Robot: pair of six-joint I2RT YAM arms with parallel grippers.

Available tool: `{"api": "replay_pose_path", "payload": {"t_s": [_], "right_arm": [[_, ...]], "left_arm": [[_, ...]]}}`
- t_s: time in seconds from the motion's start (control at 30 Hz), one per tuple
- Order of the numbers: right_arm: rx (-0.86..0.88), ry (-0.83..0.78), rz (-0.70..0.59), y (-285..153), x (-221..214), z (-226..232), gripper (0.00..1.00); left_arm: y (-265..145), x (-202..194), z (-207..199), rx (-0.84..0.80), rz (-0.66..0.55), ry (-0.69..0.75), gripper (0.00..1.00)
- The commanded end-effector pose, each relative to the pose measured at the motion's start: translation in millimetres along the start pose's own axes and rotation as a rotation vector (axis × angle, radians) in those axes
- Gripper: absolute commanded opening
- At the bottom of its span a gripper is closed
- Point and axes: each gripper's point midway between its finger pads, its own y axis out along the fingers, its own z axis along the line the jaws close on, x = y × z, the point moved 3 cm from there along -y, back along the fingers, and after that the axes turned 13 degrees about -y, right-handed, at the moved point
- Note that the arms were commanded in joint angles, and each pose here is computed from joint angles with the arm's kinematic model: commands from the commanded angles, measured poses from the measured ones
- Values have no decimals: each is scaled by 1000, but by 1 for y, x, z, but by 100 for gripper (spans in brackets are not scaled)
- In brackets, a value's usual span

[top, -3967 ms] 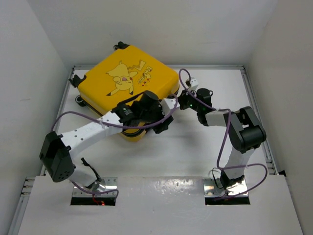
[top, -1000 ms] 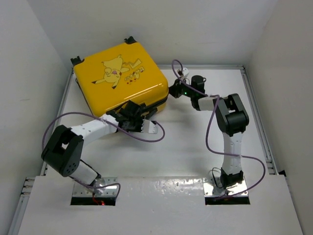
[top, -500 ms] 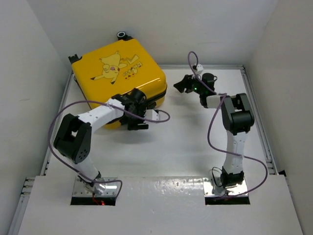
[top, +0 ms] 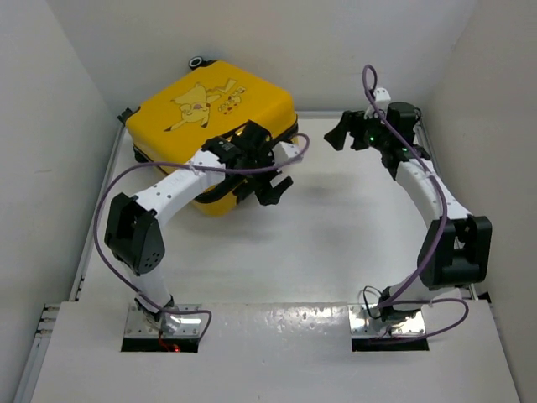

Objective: Pack the luggage

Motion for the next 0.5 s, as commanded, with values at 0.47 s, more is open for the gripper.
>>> {"api": "replay_pose_path", "payload": {"t_s": [0.47], "right_arm": [[-157,28,125,-60,-15,-24,100]], "left_arm": [[-105,45,129,415,-432,-458,100]]}}
